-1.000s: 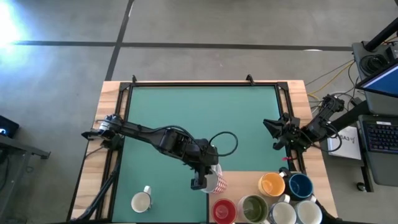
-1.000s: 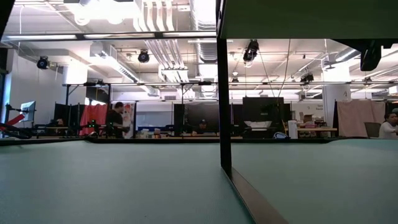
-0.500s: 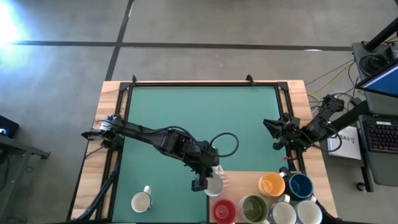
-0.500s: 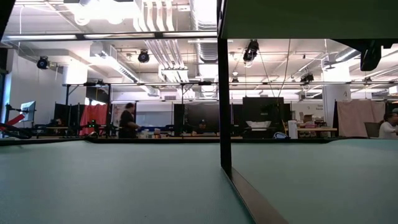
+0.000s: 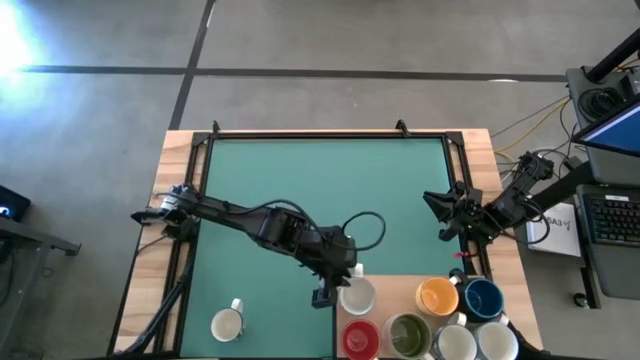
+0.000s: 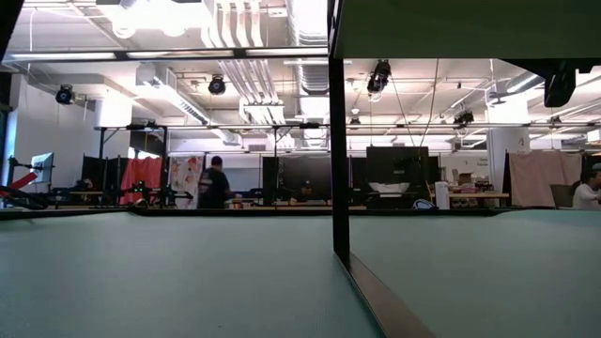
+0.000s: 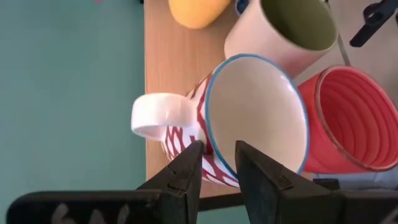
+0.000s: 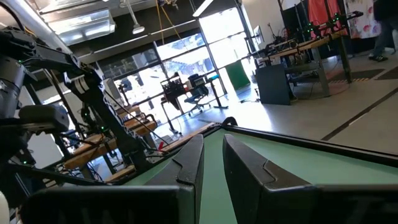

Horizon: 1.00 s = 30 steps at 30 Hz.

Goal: Place coffee mugs
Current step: Put the red patterned mug on the shelf

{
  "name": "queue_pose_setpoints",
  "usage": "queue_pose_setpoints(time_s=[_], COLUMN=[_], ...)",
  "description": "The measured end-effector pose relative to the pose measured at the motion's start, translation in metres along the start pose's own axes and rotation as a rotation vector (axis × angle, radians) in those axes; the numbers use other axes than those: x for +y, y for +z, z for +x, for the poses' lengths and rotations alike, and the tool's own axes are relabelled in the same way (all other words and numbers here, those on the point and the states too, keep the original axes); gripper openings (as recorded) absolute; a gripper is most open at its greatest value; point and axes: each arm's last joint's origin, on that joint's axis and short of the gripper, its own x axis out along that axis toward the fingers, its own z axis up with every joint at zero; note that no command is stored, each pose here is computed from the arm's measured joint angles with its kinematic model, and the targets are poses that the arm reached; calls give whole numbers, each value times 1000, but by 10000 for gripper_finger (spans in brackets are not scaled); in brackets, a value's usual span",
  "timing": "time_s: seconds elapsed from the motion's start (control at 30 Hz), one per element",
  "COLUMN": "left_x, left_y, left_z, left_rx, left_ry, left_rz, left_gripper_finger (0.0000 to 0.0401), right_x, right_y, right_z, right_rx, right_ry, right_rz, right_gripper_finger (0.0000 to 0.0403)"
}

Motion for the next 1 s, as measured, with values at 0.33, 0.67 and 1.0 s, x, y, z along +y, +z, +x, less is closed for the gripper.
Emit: queue_pose_setpoints(time_s=[0.33,0.67,1.0], left_x=[0,-1,2], left_y=[3,2,-14], left_z=[0,-17,-7], left_rx=[-27,29,163], left_ry=[10,103,128], left_rz=[26,52,99], left_gripper_finger=[78,78,78], right_x=[0,0,0], right_y=[0,0,0], right_z=[0,0,0], right_rx=[0,0,0], right_ry=[0,0,0], right_rz=[0,0,0], right_gripper_finger=[50,50,50])
